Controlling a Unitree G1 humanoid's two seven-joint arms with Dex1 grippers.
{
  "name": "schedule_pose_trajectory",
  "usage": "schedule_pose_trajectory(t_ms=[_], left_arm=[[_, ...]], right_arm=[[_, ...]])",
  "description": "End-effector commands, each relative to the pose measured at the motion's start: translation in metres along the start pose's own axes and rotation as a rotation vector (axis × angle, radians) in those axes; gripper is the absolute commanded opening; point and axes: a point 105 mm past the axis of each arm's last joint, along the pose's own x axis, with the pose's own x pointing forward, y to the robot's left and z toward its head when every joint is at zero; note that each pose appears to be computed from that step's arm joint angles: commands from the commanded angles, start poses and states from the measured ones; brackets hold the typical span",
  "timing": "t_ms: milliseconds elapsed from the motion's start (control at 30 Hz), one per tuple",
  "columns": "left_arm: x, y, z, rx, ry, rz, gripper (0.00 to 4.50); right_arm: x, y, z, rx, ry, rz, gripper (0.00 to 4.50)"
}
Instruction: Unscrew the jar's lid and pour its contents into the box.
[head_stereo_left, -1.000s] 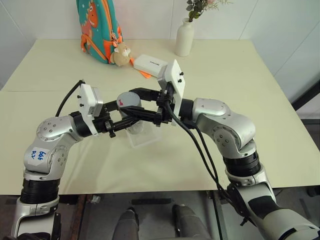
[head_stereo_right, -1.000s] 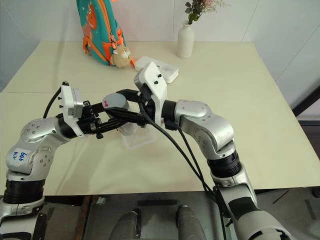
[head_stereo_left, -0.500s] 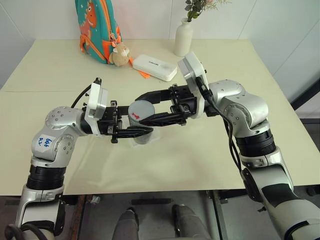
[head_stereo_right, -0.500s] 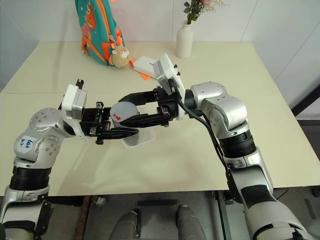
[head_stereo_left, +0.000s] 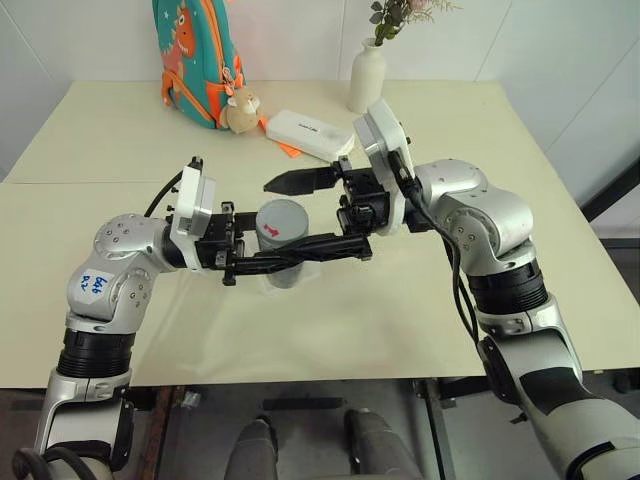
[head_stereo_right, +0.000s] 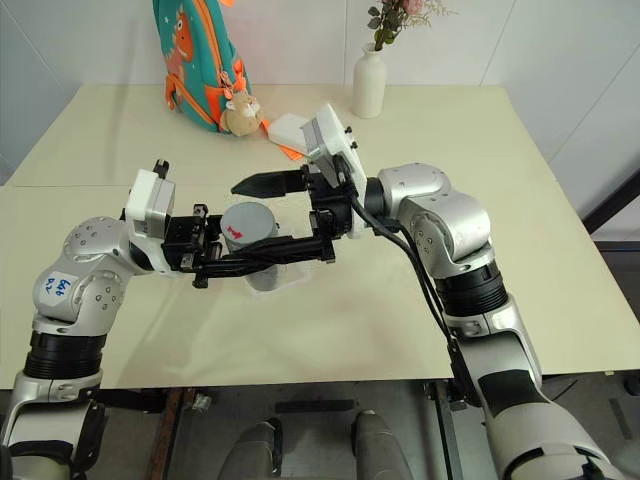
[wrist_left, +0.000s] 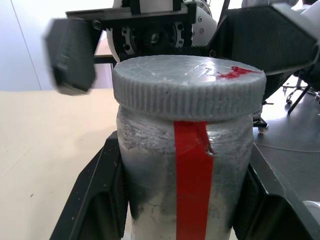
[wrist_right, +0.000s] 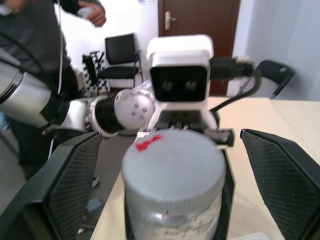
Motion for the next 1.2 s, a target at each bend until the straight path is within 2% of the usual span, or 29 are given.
schedule_pose_trajectory(t_ms=[33, 400, 633, 967, 1200], left_arm=[[-0.007, 0.005, 0.008, 0.037, -0.001, 0.034, 2.20], [0.002, 0.022, 0.009, 0.049, -0.073, 0.133, 2.20], [0.013, 0.014, 0.009, 0.035, -0.095, 0.091, 2.20], [0.013, 0.009, 0.009, 0.033, -0.089, 0.076, 2.20], [0.010, 0.009, 0.010, 0.045, -0.089, 0.096, 2.20]], right_arm=[[-0.002, -0.002, 0.025, -0.094, -0.062, -0.036, 4.48], [0.022, 0.008, 0.017, -0.108, -0.037, -0.090, 4.48], [0.029, -0.010, 0.010, -0.135, -0.033, -0.198, 4.48], [0.013, -0.025, 0.010, -0.162, -0.026, -0.238, 4.48], [-0.031, -0.033, 0.001, -0.163, 0.062, -0.265, 4.48]])
